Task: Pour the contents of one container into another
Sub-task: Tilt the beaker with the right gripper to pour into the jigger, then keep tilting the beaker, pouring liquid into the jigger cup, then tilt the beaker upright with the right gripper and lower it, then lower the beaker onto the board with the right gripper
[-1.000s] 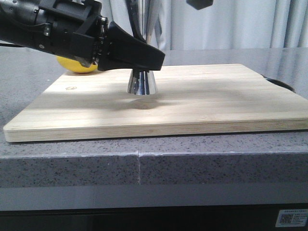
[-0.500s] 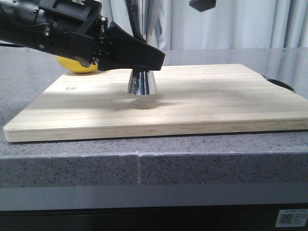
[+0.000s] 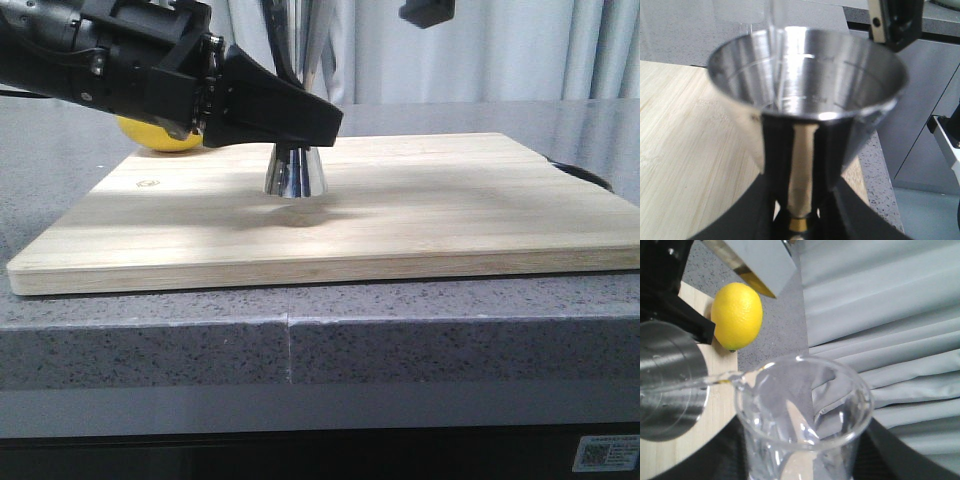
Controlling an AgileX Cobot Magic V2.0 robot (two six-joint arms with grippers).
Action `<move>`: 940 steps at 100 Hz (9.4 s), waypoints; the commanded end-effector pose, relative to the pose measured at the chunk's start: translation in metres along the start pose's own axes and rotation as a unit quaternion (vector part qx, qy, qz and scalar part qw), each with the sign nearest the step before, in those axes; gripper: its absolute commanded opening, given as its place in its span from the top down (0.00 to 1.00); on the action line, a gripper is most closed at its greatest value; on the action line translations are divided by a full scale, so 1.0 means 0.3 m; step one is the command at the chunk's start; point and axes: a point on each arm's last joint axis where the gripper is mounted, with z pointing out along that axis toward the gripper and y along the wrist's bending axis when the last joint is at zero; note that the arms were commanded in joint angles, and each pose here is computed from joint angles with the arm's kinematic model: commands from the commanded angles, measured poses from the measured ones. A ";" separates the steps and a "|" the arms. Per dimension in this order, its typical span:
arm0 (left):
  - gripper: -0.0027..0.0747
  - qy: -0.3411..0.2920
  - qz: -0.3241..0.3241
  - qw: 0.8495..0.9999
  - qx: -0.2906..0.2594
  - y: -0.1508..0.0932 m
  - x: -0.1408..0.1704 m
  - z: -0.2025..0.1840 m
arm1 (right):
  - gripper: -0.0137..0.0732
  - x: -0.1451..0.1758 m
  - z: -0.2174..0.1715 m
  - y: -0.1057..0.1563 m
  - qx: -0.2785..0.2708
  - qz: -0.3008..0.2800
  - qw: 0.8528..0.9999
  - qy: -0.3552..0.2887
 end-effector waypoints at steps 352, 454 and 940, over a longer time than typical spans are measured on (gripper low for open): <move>0.99 -0.067 0.025 0.997 0.032 -0.045 -0.115 -0.018 | 0.69 -0.024 -0.047 -0.078 0.024 -0.121 0.992 0.006; 0.99 -0.067 0.025 0.997 0.032 -0.045 -0.115 -0.018 | 0.69 -0.026 -0.047 -0.087 0.039 -0.045 0.998 0.001; 0.99 -0.060 0.028 0.997 0.035 -0.047 -0.111 -0.018 | 0.69 0.492 0.088 0.341 0.200 0.564 0.801 -0.012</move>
